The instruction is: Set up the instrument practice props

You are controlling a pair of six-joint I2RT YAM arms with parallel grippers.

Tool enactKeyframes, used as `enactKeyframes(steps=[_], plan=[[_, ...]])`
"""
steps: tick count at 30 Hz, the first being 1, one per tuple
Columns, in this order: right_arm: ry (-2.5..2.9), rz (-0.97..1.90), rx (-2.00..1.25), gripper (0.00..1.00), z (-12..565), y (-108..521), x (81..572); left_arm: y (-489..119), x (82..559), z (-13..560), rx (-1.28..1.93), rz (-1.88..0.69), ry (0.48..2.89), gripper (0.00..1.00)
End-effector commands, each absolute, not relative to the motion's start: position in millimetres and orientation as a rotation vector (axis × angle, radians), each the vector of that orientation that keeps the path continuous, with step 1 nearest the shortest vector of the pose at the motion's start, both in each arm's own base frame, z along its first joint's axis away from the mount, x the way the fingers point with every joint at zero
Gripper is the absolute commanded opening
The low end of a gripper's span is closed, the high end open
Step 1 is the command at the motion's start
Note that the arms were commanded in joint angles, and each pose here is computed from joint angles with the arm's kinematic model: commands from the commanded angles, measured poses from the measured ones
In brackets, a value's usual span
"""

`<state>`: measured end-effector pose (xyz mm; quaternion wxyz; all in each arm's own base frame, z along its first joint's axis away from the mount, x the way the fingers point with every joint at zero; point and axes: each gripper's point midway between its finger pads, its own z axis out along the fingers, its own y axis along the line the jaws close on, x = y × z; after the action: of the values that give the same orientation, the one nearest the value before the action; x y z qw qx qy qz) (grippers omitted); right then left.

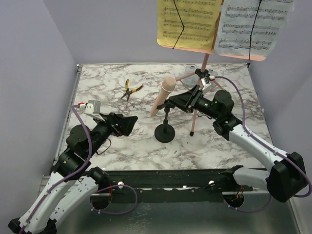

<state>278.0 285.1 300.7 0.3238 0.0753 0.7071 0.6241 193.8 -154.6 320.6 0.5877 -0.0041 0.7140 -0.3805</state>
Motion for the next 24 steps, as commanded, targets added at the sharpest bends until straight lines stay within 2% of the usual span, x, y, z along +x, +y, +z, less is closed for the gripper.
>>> enactKeyframes(steps=[1, 8, 16, 24], plan=[[2.16, 1.485, 0.324, 0.46, 203, 280, 272, -152, 188, 331, -0.016, -0.907, 1.644, 0.99], [2.181, 1.49, 0.335, 0.45, 192, 281, 271, -152, 188, 330, -0.019, -0.908, 1.651, 0.99], [2.115, 1.492, 0.299, 0.46, 214, 284, 282, -154, 190, 328, -0.011, -0.901, 1.661, 0.99], [1.998, 1.628, 0.378, 0.19, 252, 287, 284, -173, 197, 285, -0.023, -0.982, 1.693, 0.98]])
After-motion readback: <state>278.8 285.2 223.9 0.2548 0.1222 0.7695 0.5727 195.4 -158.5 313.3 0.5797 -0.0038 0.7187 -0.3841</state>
